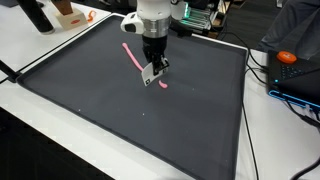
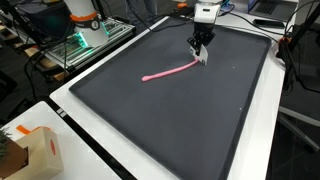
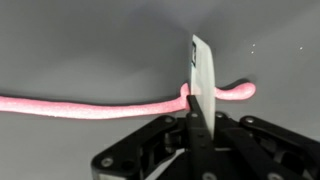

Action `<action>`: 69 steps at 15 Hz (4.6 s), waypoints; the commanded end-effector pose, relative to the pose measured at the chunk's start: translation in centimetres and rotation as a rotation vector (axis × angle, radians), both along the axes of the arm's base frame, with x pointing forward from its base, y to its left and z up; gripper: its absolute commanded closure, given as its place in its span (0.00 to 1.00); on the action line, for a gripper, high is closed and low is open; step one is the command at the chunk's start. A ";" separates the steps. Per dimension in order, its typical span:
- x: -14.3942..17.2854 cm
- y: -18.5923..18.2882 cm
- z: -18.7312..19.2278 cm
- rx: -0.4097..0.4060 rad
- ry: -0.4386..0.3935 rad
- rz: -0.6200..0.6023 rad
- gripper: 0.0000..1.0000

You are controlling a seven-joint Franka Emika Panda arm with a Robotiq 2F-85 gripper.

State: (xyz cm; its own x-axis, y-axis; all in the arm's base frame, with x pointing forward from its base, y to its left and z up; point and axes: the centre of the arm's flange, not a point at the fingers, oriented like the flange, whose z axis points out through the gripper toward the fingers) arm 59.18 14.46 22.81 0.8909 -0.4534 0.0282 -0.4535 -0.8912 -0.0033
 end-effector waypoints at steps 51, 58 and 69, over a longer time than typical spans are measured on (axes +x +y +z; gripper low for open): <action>6.3 16.6 8.6 -0.358 0.038 0.561 0.99; 6.6 16.9 6.3 -0.379 0.110 0.594 0.99; 6.9 16.6 5.5 -0.399 0.215 0.588 0.99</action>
